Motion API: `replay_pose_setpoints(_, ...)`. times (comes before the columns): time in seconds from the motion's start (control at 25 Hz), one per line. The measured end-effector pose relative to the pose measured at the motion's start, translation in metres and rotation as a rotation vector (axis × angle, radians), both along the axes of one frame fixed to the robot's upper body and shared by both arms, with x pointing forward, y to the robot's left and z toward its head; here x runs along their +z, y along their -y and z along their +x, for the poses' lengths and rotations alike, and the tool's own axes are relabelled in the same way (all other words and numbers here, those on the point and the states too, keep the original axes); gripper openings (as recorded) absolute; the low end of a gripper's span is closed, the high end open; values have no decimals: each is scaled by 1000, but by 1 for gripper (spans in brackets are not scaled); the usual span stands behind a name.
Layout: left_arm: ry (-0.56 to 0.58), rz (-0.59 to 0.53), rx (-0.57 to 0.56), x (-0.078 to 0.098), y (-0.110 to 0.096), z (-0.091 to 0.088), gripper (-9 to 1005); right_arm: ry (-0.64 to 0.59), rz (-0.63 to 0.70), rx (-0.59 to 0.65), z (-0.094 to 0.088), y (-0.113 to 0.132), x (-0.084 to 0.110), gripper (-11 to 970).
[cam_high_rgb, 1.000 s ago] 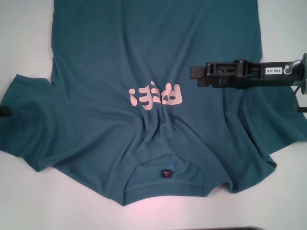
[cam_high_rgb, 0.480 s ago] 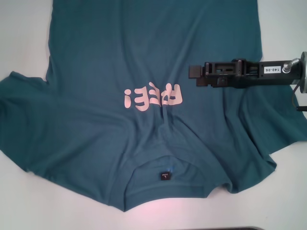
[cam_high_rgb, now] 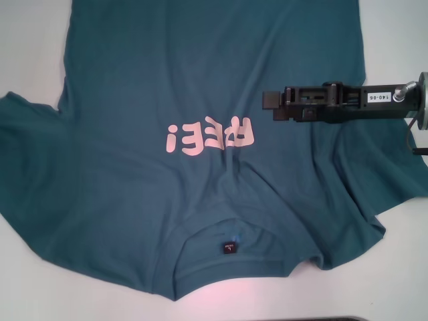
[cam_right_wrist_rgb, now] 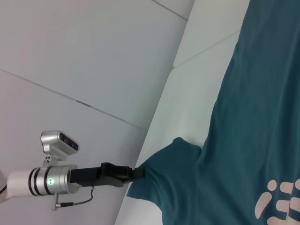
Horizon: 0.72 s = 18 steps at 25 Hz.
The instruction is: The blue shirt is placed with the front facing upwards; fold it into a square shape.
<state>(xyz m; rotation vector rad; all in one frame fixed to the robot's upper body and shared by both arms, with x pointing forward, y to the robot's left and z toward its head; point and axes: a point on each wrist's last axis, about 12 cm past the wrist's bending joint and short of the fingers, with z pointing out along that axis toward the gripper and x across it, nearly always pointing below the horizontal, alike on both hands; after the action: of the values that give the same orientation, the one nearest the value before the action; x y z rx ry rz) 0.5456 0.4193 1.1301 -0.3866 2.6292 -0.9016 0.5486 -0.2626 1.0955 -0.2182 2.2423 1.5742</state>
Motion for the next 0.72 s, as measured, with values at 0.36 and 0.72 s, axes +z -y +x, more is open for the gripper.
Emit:
replay_pose_setpoints(0.36, -8, -39, -36, 14, 7, -1, 16, -6, -1, 7, -1, -1, -1, 852)
replay_pose_setpoints(0.72, -93, -198, -183, 8, 73, 8, 18, -6, -2, 4, 0, -1, -1, 852)
